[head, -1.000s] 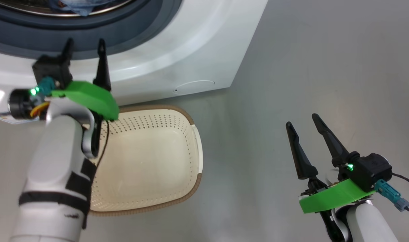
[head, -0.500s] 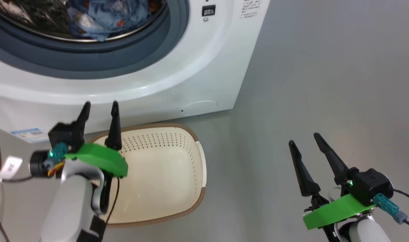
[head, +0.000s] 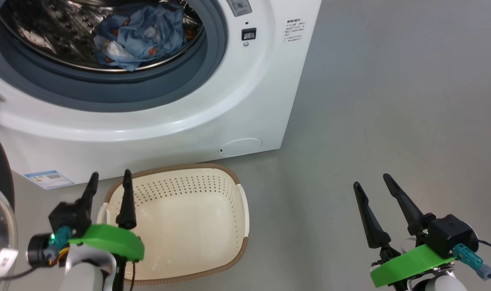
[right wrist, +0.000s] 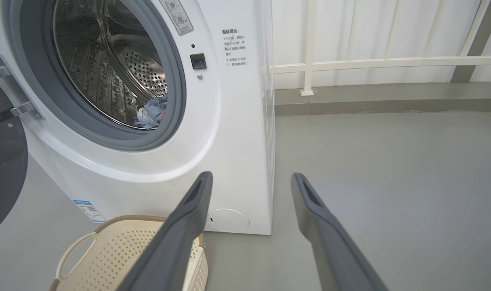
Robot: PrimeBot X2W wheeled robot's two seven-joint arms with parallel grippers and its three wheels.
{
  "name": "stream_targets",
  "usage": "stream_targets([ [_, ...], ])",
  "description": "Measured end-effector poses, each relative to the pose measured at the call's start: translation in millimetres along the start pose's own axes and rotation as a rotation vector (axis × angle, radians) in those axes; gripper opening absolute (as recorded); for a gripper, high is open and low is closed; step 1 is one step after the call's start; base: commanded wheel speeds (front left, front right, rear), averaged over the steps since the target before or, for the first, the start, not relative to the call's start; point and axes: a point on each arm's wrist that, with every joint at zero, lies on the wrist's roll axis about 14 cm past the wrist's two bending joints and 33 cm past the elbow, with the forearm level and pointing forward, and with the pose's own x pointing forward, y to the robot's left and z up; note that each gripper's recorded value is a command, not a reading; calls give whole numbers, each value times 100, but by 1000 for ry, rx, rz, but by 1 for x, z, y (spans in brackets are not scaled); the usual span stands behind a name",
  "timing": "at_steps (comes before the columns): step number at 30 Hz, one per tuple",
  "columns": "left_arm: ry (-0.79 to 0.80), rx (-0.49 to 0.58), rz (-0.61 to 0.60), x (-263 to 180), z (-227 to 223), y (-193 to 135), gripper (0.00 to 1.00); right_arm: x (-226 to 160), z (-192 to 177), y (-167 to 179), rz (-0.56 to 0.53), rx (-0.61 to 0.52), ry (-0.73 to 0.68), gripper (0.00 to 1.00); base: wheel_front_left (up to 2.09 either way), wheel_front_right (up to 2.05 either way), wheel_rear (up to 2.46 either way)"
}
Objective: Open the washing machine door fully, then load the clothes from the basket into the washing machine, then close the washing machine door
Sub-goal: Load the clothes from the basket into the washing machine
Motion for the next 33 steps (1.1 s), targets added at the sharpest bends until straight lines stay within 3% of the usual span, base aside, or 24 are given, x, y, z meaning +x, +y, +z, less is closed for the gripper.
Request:
stream_targets([
  [33, -20, -65, 10, -66, 2, 4, 100, -33, 12, -20, -73, -11, -22, 100, 0, 0, 0],
])
